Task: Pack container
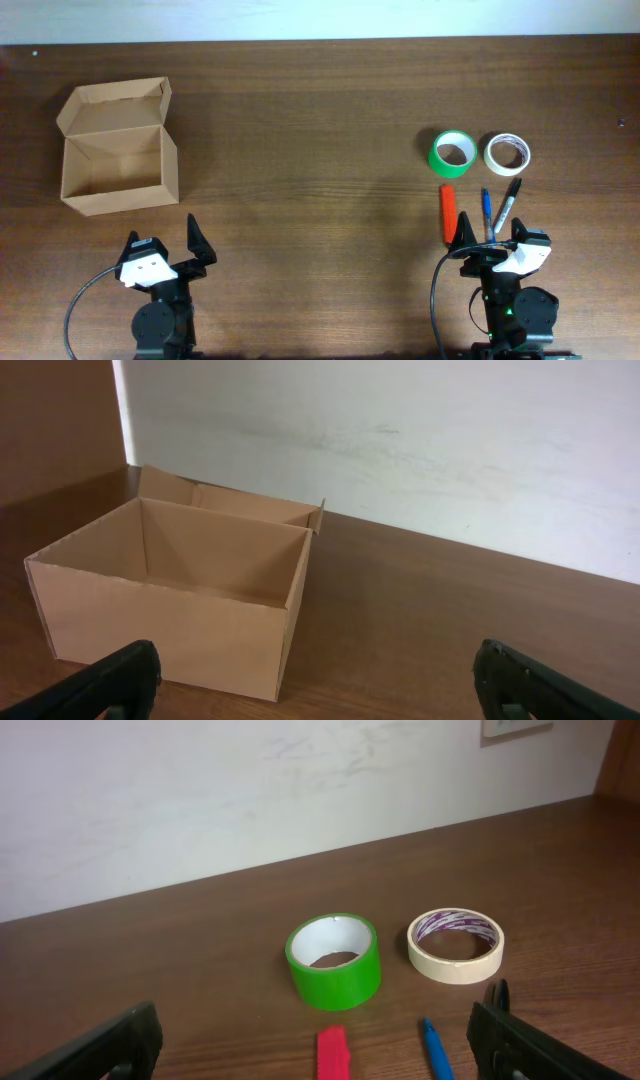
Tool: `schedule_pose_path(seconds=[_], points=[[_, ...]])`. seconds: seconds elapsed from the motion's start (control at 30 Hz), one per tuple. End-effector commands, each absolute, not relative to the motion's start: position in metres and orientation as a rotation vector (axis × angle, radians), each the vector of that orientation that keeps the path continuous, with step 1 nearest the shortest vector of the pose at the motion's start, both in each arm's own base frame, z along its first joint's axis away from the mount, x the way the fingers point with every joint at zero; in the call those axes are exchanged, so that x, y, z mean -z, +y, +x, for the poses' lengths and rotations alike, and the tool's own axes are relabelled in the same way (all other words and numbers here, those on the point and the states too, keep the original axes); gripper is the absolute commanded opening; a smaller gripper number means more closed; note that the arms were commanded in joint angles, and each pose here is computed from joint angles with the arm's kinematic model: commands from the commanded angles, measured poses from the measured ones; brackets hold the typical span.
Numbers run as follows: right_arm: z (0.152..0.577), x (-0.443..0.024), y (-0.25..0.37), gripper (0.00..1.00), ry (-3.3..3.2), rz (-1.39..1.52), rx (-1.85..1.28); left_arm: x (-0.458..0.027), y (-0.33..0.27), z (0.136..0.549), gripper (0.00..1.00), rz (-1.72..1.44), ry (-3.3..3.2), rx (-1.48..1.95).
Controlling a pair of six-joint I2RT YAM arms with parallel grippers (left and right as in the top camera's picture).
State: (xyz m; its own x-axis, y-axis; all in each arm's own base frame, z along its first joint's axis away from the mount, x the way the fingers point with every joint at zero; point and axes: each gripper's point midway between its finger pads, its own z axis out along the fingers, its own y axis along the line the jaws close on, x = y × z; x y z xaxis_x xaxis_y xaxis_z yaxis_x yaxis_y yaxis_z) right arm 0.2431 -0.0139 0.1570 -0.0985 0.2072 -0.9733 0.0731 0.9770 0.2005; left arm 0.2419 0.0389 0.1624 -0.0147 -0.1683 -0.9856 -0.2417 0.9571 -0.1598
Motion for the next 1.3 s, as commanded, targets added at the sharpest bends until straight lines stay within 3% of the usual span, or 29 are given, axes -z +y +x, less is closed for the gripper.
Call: schedule_pose_path(seconds=[0.0,0.8,1.03,1.27], points=[[0.243,-0.155,-0.012,0.99,1.667,0.204,-0.119,-0.162,0.038,0.242,1.00,-0.312,1.595,-0.064],[0.243,-0.155,-0.012,0.99,1.667,0.204,-0.119,-0.169,0.038,0.242,1.00,-0.313,1.567,-0.059],[0.244,-0.160,-0.009,0.99,1.652,0.190,-0.133,-0.230,0.028,0.237,1.00,-0.261,1.367,0.023],[0.242,-0.171,-0.002,0.99,1.644,0.164,-0.175,-0.255,0.017,0.239,1.00,-0.215,1.456,0.060]])
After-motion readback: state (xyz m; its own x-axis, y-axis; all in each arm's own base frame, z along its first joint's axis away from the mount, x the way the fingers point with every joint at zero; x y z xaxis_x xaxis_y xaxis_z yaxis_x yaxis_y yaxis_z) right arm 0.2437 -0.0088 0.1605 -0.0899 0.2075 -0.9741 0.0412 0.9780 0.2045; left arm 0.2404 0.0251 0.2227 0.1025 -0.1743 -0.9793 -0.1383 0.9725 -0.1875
